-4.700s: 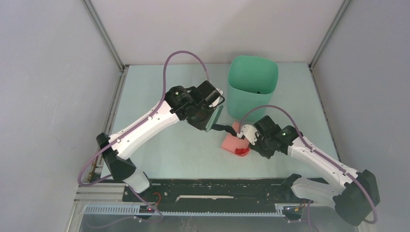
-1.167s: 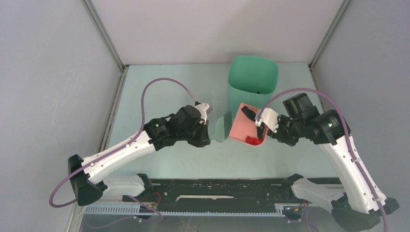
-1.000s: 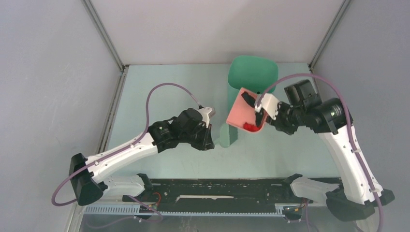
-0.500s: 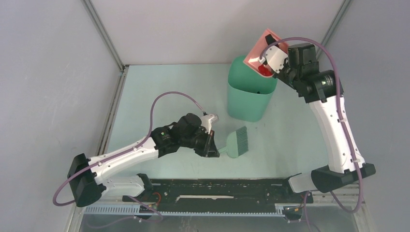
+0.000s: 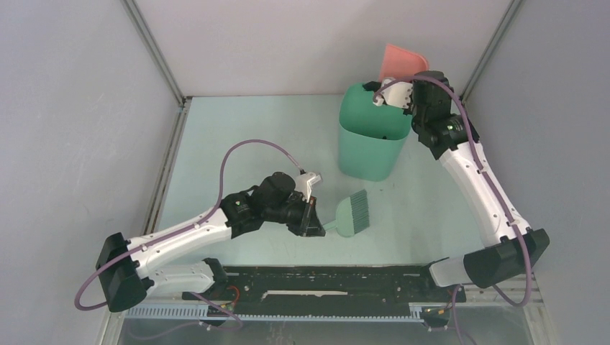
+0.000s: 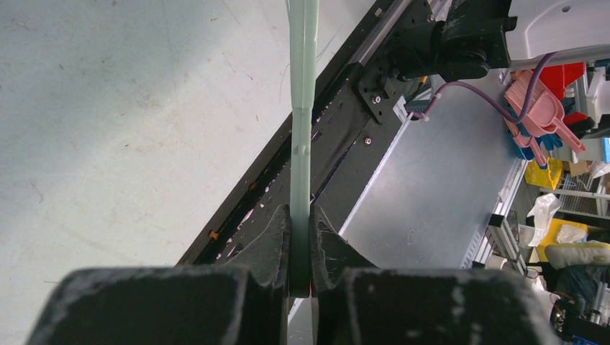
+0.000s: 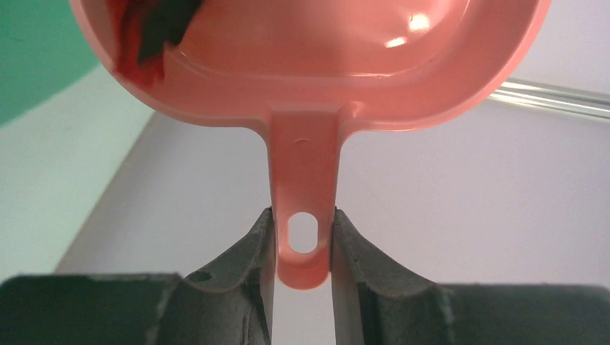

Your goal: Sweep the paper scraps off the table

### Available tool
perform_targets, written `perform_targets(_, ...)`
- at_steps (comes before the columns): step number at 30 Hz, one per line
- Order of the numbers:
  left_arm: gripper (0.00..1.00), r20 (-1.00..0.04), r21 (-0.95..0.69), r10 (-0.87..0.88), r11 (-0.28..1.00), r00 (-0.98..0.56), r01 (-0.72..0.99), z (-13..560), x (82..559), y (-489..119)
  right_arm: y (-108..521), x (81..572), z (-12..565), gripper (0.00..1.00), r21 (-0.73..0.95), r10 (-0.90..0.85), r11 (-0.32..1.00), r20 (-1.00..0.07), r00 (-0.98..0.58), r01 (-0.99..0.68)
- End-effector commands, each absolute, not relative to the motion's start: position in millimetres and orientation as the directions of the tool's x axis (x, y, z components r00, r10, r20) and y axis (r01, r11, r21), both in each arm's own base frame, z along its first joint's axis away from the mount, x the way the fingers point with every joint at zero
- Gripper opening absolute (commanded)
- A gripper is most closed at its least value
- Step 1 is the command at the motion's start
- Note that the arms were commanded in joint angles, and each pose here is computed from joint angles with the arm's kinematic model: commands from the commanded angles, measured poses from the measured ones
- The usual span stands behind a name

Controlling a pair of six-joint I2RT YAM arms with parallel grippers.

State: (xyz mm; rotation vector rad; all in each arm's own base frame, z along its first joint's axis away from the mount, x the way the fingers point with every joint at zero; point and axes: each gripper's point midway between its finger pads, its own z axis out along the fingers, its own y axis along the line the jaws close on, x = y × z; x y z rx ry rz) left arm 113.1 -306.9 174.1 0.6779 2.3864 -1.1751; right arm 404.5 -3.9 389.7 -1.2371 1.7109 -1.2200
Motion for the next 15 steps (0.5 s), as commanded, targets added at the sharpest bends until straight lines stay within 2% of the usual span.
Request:
perform_targets(1,0.00,-0.583,-0.638,0.223,0.470,-0.781,0.610,191.1,116.2,-317.3,-5.1,402.8,456.3,0.00,-0.993,-0.947,-0.050,0.080,-0.310,-0.106)
perform_targets(7,0.00,-0.586,-0.636,0.212,0.478,-0.782,0.606,191.9,115.9,-313.9,-1.5,401.3,455.4,0.00,-0.976,-0.931,-0.199,0.216,-0.294,-0.087)
perform_targets(15,0.00,-0.589,-0.625,0.224,0.483,-0.776,0.614,187.4,116.1,-312.2,-7.3,393.1,462.1,0.00,-0.971,-0.918,-0.222,0.238,-0.317,-0.088)
